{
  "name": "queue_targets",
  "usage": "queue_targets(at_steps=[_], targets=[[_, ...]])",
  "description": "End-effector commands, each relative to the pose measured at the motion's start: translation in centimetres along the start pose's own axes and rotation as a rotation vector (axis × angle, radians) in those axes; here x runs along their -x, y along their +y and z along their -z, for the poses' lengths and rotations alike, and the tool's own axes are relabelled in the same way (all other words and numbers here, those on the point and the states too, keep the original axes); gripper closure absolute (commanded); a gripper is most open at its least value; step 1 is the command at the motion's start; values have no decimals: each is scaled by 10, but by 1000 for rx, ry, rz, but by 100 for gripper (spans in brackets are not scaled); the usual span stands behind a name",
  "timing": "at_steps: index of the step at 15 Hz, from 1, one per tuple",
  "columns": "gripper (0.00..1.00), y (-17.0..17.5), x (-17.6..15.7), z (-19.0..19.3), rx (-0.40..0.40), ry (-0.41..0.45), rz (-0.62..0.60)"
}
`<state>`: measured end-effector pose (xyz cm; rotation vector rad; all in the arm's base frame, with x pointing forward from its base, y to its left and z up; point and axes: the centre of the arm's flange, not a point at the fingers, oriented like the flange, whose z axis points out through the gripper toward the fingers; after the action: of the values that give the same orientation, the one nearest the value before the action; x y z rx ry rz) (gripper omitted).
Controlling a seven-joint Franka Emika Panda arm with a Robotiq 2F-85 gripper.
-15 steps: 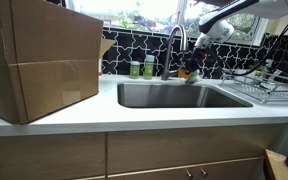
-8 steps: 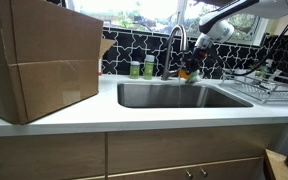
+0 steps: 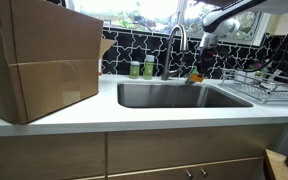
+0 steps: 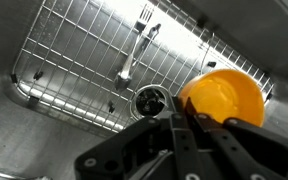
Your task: Open the faucet then place the orange bowl under the faucet and set it back down on the counter
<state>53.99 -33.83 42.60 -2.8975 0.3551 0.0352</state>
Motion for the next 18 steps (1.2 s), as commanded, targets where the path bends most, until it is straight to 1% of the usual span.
queue_targets(at_steps=[1, 4, 7, 9, 10, 13, 14, 15, 18], targets=[[99, -22, 41, -6, 35, -81, 148], [99, -45, 55, -15, 70, -128, 261], [99, -73, 69, -25, 69, -167, 308], [99, -90, 78, -30, 70, -179, 369], [96, -77, 50, -26, 55, -167, 316], [96, -92, 60, -28, 57, -179, 350], [99, -92, 62, -27, 57, -179, 352], [99, -97, 62, -36, 40, -194, 382], [99, -125, 69, -60, 39, -221, 383]])
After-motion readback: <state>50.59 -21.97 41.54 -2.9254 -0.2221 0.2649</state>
